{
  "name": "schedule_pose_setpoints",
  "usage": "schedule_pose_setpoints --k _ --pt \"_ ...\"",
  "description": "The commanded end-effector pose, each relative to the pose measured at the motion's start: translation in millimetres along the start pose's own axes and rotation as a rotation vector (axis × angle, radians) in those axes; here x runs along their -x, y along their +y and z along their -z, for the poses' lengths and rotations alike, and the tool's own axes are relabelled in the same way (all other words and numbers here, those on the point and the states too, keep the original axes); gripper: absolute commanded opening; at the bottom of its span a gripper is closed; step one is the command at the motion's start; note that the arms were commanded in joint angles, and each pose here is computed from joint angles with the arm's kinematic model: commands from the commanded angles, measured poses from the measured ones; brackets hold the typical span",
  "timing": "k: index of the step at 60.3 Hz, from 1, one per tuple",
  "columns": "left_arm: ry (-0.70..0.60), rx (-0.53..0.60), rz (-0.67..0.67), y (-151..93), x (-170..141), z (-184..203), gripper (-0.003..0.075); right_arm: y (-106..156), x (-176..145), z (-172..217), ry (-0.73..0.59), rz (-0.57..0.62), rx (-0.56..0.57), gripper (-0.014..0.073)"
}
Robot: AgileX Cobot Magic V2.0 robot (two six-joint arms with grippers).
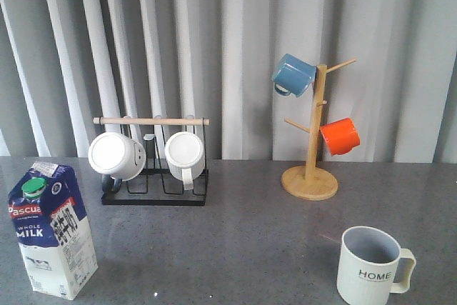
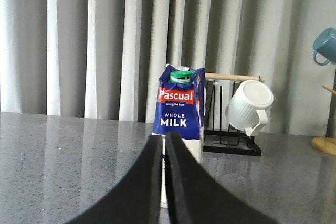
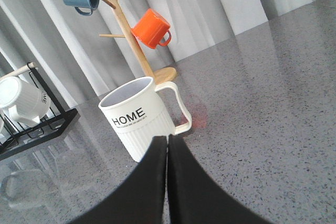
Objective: Place milk next to cup
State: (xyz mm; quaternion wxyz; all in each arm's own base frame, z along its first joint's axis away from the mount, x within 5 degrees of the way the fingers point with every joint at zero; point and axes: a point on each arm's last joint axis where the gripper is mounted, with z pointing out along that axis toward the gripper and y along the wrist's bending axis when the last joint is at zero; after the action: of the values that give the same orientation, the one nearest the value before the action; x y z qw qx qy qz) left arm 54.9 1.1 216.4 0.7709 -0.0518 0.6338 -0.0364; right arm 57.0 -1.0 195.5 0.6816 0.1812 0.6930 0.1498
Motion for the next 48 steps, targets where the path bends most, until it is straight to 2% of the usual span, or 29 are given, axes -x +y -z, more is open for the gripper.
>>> schedule_pose_setpoints --k 1,7,15,21,27,33,37,40,43,48 --pt "-0.158 -0.051 0.056 -5.1 21.5 2.3 -0.0001 2.3 8.4 1.8 -0.079 0.005 0.018 0.0006" --pt "-0.253 -0.094 0.106 -8.1 30.6 4.3 0.0019 9.2 21.7 4.7 -0.12 0.041 0.036 0.0056" --pt "-0.289 -0.125 0.206 -9.4 34.2 5.5 0.0081 22.9 48.3 10.5 -0.186 0.114 0.061 0.0206" --pt "-0.28 -0.138 0.299 -9.3 34.0 5.4 0.0159 32.1 66.3 11.3 -0.21 0.128 0.07 0.0353" --pt "-0.281 -0.163 0.443 -9.5 34.9 5.7 0.0281 37.9 78.2 7.7 -0.207 0.126 0.067 0.0496" --pt "-0.306 -0.19 0.621 -8.5 38.0 6.7 0.0372 38.4 85.0 4.8 -0.261 0.093 0.065 0.0542" --pt "-0.325 -0.21 0.674 -8.8 40.7 7.3 0.0414 41.0 90.2 3.0 -0.258 0.087 0.065 0.0536" --pt "-0.339 -0.226 0.66 -10.4 46.2 8.1 0.0426 46.1 97.4 -0.3 -0.222 0.101 0.063 0.0526" --pt "-0.345 -0.242 0.592 -14.1 56.5 9.0 0.0426 53.2 109.5 -5.0 -0.196 0.152 0.058 0.0519" --pt "-0.308 -0.228 0.41 -20.4 78.2 6.4 0.0426 66.6 135.6 -17.4 -0.179 0.3 0.042 0.0516"
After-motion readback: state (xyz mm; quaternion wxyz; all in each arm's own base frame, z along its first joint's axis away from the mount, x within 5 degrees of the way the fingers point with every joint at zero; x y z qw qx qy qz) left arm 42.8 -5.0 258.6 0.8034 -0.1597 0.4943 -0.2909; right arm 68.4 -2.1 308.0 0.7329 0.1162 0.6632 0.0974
